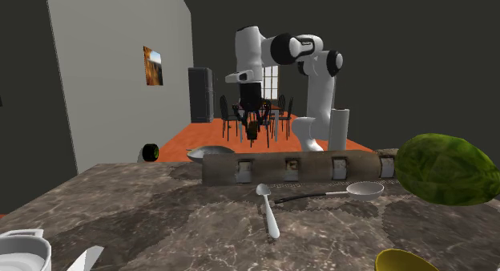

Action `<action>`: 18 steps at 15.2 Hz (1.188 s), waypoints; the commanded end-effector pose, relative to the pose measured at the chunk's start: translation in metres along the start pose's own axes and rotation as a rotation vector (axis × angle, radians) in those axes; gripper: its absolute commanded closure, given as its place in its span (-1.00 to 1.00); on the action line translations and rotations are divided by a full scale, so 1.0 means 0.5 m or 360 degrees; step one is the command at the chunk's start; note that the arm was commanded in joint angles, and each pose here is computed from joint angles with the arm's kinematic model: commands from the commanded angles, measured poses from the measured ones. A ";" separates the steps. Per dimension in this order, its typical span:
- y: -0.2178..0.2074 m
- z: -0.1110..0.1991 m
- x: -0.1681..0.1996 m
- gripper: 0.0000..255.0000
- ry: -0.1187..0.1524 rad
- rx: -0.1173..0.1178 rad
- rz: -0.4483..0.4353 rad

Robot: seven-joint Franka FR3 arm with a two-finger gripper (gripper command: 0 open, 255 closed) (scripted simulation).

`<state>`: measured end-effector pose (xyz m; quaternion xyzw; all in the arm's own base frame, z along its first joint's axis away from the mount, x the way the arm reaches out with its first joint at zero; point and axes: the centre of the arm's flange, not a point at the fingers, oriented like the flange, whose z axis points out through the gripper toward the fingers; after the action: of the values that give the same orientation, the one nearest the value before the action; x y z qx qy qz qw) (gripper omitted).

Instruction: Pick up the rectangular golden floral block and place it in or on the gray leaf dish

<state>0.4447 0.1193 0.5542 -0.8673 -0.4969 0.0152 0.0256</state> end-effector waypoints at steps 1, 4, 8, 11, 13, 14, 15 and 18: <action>0.057 -0.008 -0.005 1.00 0.0000 -0.0002 -0.0001; 0.136 -0.015 -0.010 1.00 0.0000 -0.0002 -0.0001; 0.241 -0.024 -0.017 1.00 0.0000 -0.0002 -0.0001; 0.320 -0.031 -0.022 1.00 0.0000 -0.0002 -0.0001; 0.331 -0.021 -0.022 1.00 0.0000 -0.0002 -0.0001; 0.332 -0.011 -0.022 1.00 -0.0001 -0.0002 -0.0001; 0.332 0.000 -0.022 1.00 -0.0001 -0.0002 -0.0001; 0.334 0.031 -0.022 1.00 0.0000 -0.0002 -0.0001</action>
<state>0.5827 0.0254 0.5343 -0.8672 -0.4972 0.0153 0.0252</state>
